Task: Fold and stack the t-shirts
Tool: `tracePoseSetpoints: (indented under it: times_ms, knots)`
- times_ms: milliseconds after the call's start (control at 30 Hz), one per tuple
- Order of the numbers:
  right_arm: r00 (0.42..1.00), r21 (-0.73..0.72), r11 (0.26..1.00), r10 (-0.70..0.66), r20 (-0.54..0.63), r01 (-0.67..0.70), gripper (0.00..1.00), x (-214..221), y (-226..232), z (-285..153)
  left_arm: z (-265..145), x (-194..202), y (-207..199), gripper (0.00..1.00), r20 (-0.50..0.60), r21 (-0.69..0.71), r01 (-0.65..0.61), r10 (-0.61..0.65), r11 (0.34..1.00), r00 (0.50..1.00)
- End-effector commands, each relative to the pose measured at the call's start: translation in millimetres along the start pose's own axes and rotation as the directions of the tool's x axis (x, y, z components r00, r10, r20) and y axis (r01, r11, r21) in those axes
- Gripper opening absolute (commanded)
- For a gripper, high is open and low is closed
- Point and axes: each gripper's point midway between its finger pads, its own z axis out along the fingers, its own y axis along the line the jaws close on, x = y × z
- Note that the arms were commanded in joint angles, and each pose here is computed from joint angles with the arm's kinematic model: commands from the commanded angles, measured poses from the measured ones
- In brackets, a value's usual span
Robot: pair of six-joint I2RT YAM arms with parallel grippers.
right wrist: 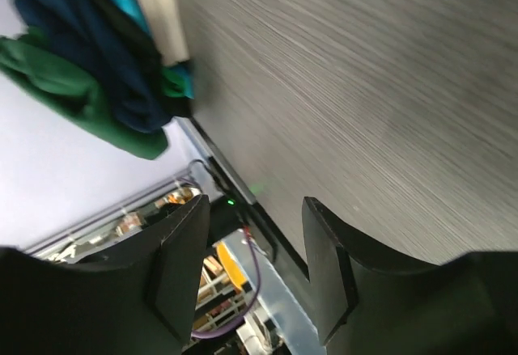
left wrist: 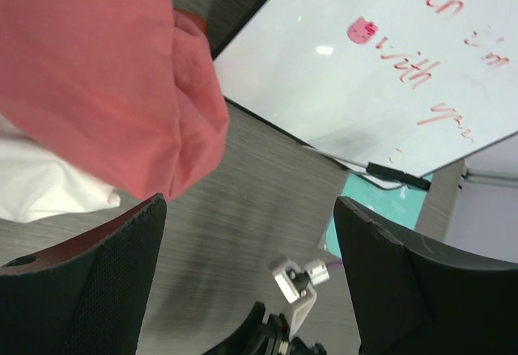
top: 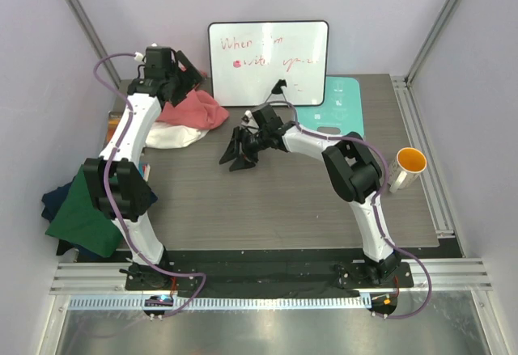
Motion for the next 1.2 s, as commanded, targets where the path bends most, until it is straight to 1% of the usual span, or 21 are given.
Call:
tracePoseSetpoints:
  times_ms: [0,33,67,100,133,167,267,333,433,500,567,667,767,967,1033,1067,1167]
  knots:
    - [0.997,0.099,0.992,-0.072,-0.017,0.073,0.56,25,-8,-21,25,-23,31,0.85,0.064,-0.084,0.062,-0.057,0.995,0.996]
    - [0.997,0.102,0.992,-0.076,-0.009,0.076,0.56,26,-6,-25,28,-38,21,0.84,0.079,-0.07,0.091,-0.085,0.993,0.993]
    - [0.997,0.103,0.992,-0.077,-0.01,0.077,0.56,28,-5,-26,59,-16,50,0.84,-0.005,-0.172,0.105,-0.107,0.979,0.994]
    - [0.997,0.106,0.991,-0.076,-0.012,0.077,0.56,30,-7,-27,66,-20,54,0.84,0.001,-0.201,0.095,-0.096,0.975,0.995]
    - [0.997,0.101,0.992,-0.081,-0.012,0.082,0.56,32,-4,-29,69,-33,47,0.84,0.031,-0.201,0.09,-0.086,0.975,0.996]
    - [0.996,0.101,0.991,-0.088,-0.013,0.089,0.56,33,-3,-31,73,-32,50,0.84,0.034,-0.221,0.084,-0.079,0.972,0.996]
    - [0.995,0.118,0.988,-0.097,0.003,0.096,0.56,39,-4,-40,83,-41,51,0.86,0.069,-0.208,0.05,-0.036,0.977,0.997]
    - [0.997,0.148,0.986,-0.082,0.008,0.08,0.56,44,-16,-43,84,-41,53,0.86,0.063,-0.209,0.04,-0.028,0.977,0.998]
    - [0.997,0.17,0.983,-0.076,0.012,0.073,0.56,50,-23,-47,89,-27,65,0.86,0.009,-0.241,0.024,-0.022,0.97,1.0]
    - [0.994,0.171,0.981,-0.102,0.033,0.095,0.56,49,-18,-53,94,-16,68,0.87,-0.024,-0.229,0.012,-0.018,0.973,1.0]
    - [0.992,0.172,0.979,-0.117,0.051,0.106,0.56,45,-14,-55,99,-4,79,0.86,-0.056,-0.252,-0.003,-0.011,0.968,0.998]
    - [0.994,0.157,0.983,-0.106,0.04,0.099,0.56,43,-11,-52,104,6,90,0.86,-0.082,-0.272,-0.018,-0.005,0.962,0.997]
    - [0.996,0.161,0.984,-0.082,0.022,0.078,0.57,45,-18,-46,112,18,101,0.86,-0.123,-0.297,-0.028,-0.009,0.954,0.992]
    - [0.993,0.17,0.98,-0.113,0.026,0.107,0.57,53,-19,-56,135,40,105,0.85,-0.167,-0.276,-0.021,-0.027,0.961,0.986]
    - [0.993,0.183,0.977,-0.112,0.022,0.106,0.56,59,-23,-61,138,39,101,0.85,-0.168,-0.267,-0.005,-0.041,0.964,0.985]
    - [0.992,0.192,0.975,-0.12,0.03,0.112,0.56,61,-23,-65,138,43,95,0.84,-0.186,-0.244,0.0,-0.047,0.97,0.981]
    - [0.982,0.236,0.962,-0.165,0.09,0.14,0.56,59,-21,-82,137,46,91,0.85,-0.181,-0.229,-0.008,-0.035,0.973,0.983]
